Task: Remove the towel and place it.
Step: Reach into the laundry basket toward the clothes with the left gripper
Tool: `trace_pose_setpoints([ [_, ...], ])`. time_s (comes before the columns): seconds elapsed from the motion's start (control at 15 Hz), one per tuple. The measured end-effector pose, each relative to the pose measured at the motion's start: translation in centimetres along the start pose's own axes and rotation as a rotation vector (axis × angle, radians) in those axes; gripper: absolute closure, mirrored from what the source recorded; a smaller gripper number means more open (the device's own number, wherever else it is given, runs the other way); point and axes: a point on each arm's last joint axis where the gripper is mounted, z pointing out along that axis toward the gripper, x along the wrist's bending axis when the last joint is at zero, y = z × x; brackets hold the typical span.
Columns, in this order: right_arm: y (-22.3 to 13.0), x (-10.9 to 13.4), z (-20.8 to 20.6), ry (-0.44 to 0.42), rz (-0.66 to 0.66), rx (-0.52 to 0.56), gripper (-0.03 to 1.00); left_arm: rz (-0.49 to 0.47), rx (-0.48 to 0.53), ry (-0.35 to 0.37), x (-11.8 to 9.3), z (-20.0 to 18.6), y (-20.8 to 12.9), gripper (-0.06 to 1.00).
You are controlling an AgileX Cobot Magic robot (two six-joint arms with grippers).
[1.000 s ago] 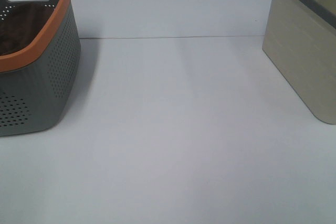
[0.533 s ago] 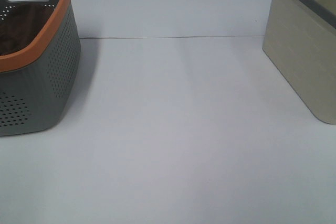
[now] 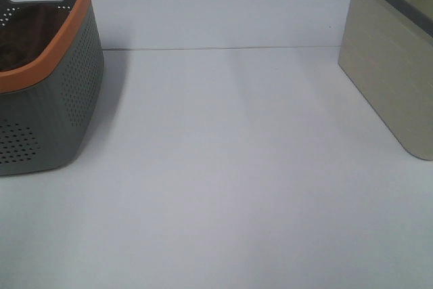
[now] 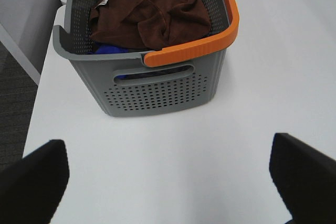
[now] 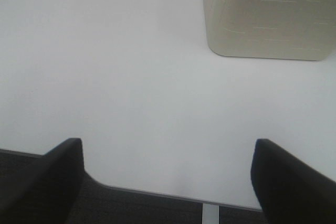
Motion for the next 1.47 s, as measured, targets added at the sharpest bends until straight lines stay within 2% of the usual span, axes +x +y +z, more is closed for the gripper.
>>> trace_pose_setpoints([
  [0.2,0.0,0.0,0.0,0.0,0.0,0.0,0.21,0.102,0.071,-0.012,0.8,1.8,5.9,-0.05],
  [0.27,0.0,0.0,0.0,0.0,0.0,0.0,0.21,0.171,0.153,-0.027,1.5,4.2,9.7,-0.05],
  [0.4,0.0,0.0,0.0,0.0,0.0,0.0,0.21,0.241,0.179,-0.038,1.9,5.9,12.5,-0.05],
  [0.6,0.0,0.0,0.0,0.0,0.0,0.0,0.21,0.38,0.235,-0.068,3.0,11.8,17.5,-0.04],
  [0.73,0.0,0.0,0.0,0.0,0.0,0.0,0.21,0.442,0.248,-0.08,3.5,14.7,19.3,-0.03],
  [0.93,0.0,0.0,0.0,0.0,0.0,0.0,0.21,0.632,0.335,-0.149,4.3,21.4,19.9,-0.03],
  [1.0,0.0,0.0,0.0,0.0,0.0,0.0,0.21,0.719,0.375,-0.185,4.7,23.9,19.4,-0.03],
  [1.07,0.0,0.0,0.0,-0.001,0.0,0.0,0.21,0.889,0.456,-0.252,5.4,27.9,17.9,-0.03],
  [1.13,0.0,0.0,0.0,-0.001,0.0,0.0,0.21,0.949,0.492,-0.283,5.6,29.9,17.0,-0.03],
  [1.47,0.0,0.0,0.0,-0.001,0.0,0.0,0.21,1.061,0.499,-0.313,6.2,37.9,13.9,0.01],
])
